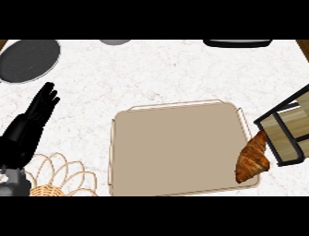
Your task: Pick the bell pepper from the tray and place it in the tiered shelf
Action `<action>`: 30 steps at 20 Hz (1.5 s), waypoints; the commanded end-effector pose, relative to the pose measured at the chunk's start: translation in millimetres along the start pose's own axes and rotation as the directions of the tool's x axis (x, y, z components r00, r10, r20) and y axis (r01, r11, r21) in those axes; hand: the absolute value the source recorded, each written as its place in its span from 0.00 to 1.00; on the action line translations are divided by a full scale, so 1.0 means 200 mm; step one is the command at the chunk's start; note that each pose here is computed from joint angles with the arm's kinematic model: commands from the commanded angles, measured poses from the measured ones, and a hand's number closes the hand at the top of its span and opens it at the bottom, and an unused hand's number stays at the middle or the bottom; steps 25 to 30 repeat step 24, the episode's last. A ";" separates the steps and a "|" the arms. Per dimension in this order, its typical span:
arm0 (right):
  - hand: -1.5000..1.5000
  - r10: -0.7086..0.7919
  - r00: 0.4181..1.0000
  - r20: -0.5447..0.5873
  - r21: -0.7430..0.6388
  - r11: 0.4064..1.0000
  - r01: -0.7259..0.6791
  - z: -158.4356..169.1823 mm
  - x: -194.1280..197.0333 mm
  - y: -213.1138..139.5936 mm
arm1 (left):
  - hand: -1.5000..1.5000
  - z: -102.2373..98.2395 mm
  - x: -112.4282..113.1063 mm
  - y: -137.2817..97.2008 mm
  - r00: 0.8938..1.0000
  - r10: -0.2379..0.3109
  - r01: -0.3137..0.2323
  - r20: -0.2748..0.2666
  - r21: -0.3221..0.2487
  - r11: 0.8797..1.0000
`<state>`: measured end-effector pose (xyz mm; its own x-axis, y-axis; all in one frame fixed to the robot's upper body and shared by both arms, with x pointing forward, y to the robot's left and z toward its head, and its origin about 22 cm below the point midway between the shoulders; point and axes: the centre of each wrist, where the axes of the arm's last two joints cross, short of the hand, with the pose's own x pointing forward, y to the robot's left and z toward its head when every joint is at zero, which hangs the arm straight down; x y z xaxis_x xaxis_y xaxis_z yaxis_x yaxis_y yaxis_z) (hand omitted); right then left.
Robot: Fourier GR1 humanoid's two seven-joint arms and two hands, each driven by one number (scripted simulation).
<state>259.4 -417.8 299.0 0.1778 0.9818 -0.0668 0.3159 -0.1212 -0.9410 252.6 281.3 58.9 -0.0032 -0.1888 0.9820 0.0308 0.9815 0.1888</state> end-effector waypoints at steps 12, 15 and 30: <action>0.00 -0.707 0.688 -0.167 -0.297 0.701 0.648 0.03 -0.32 -0.46 | 0.50 0.01 0.02 0.04 1.000 -0.011 0.011 -0.015 0.010 1.000; 0.00 -0.791 0.567 -0.229 -0.349 0.610 0.711 0.09 -0.50 -0.60 | 0.50 0.04 -0.04 0.03 1.000 -0.006 0.007 -0.024 0.014 1.000; 0.00 -0.884 0.392 -0.253 -0.354 0.462 0.813 0.43 -1.03 -0.81 | 0.50 0.05 -0.04 0.06 1.000 0.002 -0.002 -0.005 0.028 1.000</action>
